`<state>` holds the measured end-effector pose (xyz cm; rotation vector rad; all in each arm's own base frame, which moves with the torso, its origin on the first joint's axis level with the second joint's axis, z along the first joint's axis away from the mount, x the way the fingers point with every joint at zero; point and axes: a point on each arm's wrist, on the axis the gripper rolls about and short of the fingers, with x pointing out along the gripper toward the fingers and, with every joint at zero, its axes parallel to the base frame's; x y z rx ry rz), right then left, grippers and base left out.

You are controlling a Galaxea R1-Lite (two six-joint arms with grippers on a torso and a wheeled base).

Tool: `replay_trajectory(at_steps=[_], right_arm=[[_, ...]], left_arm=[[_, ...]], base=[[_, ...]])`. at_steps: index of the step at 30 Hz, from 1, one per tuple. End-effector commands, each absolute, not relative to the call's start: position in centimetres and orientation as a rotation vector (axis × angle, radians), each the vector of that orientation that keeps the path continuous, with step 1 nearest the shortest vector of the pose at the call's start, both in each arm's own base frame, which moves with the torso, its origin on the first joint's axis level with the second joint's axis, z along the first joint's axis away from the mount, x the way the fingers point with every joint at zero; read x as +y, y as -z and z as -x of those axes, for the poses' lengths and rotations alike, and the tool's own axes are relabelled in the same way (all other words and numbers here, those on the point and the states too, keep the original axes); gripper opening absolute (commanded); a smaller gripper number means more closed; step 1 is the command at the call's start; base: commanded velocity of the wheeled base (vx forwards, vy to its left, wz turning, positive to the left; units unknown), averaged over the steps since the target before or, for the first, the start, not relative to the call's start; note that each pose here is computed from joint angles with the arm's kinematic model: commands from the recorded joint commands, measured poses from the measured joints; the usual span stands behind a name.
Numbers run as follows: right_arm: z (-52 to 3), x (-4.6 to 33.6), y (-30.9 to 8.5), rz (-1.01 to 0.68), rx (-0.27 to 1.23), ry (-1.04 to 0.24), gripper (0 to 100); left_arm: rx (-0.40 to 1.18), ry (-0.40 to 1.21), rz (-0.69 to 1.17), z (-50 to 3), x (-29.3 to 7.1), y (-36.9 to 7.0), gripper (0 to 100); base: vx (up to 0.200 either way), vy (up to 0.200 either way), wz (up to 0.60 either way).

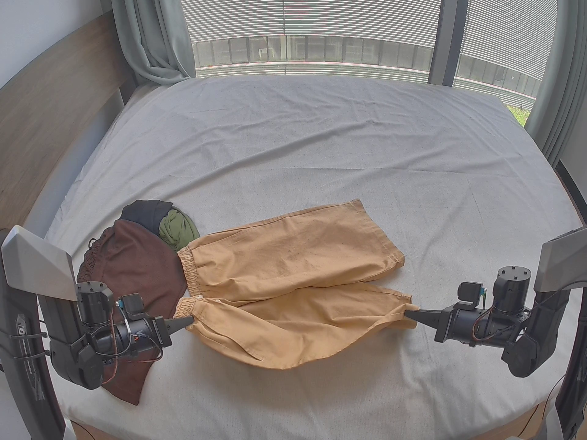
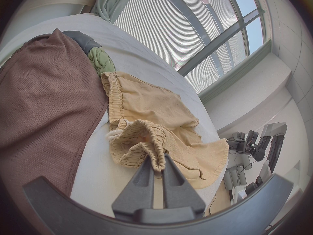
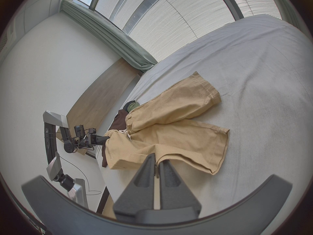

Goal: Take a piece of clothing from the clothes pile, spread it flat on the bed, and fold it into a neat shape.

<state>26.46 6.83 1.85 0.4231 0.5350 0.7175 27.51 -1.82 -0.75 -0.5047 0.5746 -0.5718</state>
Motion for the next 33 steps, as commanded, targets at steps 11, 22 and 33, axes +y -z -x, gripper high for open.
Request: replay_trajectory(at_steps=[11, 22, 33], right_arm=[[-28.1, 6.6, -2.8, -0.470, 0.475, -0.695, 0], [-29.7, 7.0, -3.5, -0.489, 0.421, -0.699, 0], [-31.4, 7.1, -4.8, -0.484, 0.346, -0.712, 0]], left_arm=[[0.514, 0.535, 0.539, -28.7, -1.9, -0.5, 0], [0.491, 0.495, 0.590, -29.4, -3.0, -1.2, 0], [0.476, 0.469, 0.603, -29.9, -3.8, -1.3, 0]], base=[[0.000, 0.000, 0.00], [0.000, 0.000, 0.00], [0.000, 0.000, 0.00]])
